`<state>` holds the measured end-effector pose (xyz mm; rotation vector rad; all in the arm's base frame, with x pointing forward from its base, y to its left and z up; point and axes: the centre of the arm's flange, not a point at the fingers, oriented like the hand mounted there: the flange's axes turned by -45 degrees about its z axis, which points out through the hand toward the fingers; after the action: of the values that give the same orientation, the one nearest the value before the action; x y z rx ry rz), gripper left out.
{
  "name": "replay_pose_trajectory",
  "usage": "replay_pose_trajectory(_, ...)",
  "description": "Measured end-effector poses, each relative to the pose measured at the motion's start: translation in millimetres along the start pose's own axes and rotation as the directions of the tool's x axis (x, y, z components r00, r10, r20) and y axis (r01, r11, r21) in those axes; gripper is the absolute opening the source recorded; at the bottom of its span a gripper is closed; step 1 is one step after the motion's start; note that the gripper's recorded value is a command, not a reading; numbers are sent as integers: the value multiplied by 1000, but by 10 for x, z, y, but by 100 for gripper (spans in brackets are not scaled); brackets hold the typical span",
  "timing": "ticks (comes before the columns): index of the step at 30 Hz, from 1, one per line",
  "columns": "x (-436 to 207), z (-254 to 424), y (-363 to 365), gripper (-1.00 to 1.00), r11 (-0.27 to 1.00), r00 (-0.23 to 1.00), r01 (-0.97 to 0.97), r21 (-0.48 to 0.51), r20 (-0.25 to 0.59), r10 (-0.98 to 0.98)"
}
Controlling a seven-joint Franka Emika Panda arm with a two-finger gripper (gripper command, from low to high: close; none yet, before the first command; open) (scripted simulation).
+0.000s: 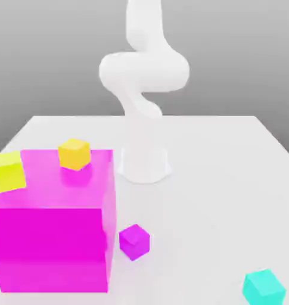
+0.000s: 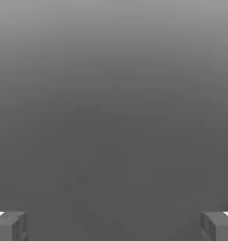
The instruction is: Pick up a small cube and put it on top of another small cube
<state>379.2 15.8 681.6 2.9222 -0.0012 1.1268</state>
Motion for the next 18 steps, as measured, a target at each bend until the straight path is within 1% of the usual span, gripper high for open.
replay_pose_trajectory(4,-6,723,-281,0,999,994,33,-8,104,-32)
replay_pose_trajectory(9,-171,1578,-639,0,997,972,76,-3,225,-73)
replay_pose_trajectory(14,-502,2382,-1011,0,993,933,118,19,340,-117)
replay_pose_trajectory(18,-885,2962,-1342,0,987,891,150,52,426,-158)
